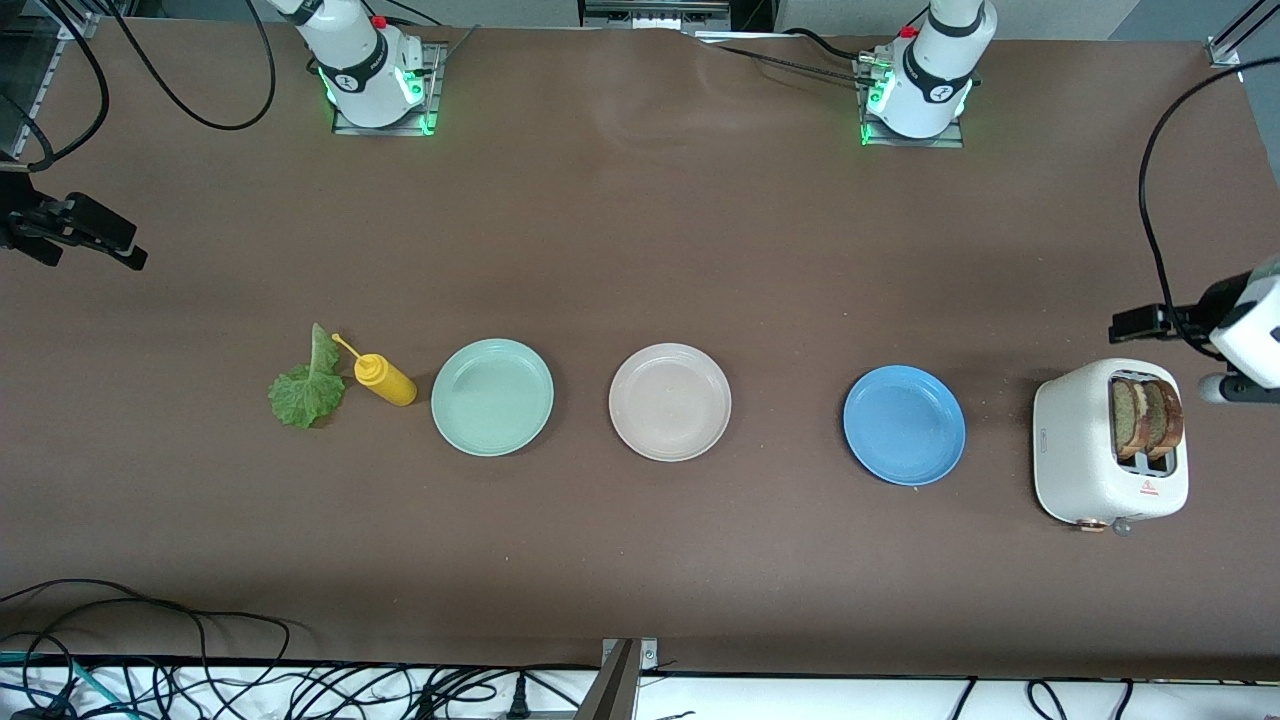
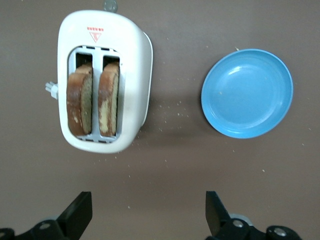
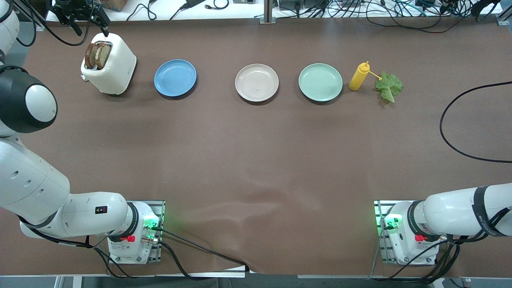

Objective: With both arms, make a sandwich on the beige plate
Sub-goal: 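Move the left gripper over the toaster toward the bread slices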

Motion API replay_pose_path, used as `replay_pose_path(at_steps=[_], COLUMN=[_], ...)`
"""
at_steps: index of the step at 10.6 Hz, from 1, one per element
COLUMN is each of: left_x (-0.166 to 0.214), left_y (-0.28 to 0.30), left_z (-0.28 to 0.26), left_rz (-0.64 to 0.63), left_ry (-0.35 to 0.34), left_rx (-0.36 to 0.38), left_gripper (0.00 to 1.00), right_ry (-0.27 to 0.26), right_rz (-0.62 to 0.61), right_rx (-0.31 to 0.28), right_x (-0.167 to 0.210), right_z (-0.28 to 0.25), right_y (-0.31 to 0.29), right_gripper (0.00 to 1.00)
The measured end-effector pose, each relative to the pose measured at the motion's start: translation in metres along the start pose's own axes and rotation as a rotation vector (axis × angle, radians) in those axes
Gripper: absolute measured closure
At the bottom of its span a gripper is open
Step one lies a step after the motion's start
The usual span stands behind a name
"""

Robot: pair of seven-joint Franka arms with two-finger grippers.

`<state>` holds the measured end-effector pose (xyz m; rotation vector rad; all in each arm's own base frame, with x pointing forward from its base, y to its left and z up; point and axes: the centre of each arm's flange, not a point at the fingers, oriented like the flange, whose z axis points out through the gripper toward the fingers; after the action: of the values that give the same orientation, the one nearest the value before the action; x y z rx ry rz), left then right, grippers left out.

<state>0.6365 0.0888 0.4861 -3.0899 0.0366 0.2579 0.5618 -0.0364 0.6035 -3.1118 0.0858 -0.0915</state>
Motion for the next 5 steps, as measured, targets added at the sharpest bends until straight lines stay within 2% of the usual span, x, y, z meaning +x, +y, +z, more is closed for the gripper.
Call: replay_pose_path(at_steps=[5], left_x=[0.038], left_y=[-0.019], left_z=[0.053], left_rz=[0.06], left_ry=[0.046], left_rx=[0.005], left_gripper=[0.0], right_ry=[-0.004], right_rz=[0.011], right_rx=[0.0], right_x=[0.0], right_z=[0.0], right_y=[0.006], right_gripper=[0.0])
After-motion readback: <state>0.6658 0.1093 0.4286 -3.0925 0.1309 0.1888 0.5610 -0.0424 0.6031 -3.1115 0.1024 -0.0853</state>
